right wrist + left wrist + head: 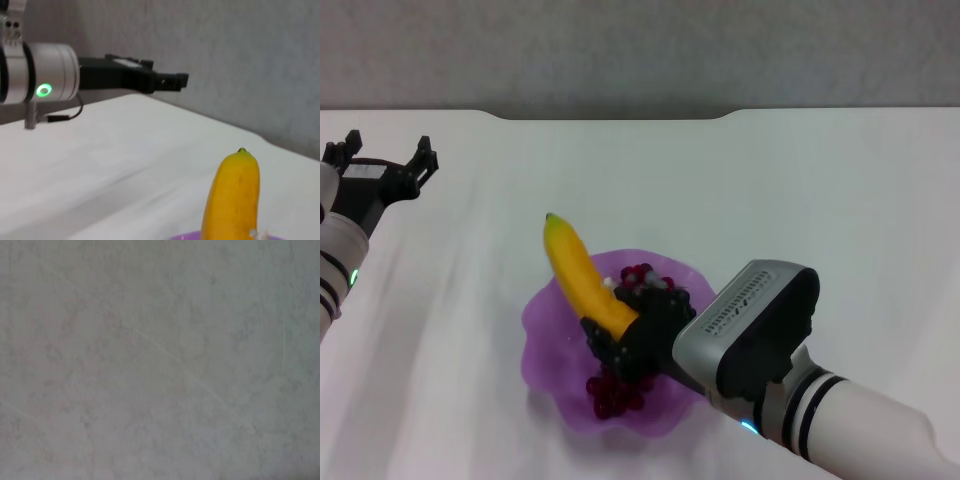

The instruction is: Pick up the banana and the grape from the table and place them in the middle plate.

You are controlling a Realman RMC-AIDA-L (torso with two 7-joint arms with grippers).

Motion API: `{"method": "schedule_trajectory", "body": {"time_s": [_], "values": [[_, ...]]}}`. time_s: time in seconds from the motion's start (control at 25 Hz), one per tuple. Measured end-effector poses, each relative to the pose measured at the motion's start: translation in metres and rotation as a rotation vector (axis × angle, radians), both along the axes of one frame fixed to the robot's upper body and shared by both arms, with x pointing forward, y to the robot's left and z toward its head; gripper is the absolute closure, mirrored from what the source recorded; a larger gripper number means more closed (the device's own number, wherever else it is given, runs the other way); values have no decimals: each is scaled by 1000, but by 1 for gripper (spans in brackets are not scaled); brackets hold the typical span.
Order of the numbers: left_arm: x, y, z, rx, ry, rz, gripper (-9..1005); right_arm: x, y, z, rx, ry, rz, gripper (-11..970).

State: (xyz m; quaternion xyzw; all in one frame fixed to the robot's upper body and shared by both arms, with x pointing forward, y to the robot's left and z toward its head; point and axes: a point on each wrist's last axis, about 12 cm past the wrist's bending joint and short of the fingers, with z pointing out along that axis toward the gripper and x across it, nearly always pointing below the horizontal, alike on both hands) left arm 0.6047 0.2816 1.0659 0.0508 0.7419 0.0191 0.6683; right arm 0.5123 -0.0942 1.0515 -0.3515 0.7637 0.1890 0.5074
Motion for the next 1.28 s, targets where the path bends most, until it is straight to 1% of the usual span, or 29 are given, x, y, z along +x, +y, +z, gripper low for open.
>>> {"method": "schedule_trajectory", "body": {"time_s": [0.36,0.88,1.0,1.28], "values": [[0,0,0,-2,1,0,102,0,2,-1,-18,16,22,453],[0,0,0,-3,2,1,102,2,0,0,-9,6,4,447],[0,0,0,-3,2,1,102,5,-1,3,1,-6,-8,214],[-2,2,-1,1,1,5,102,21,-7,20,52,-121,-78,190]]}}
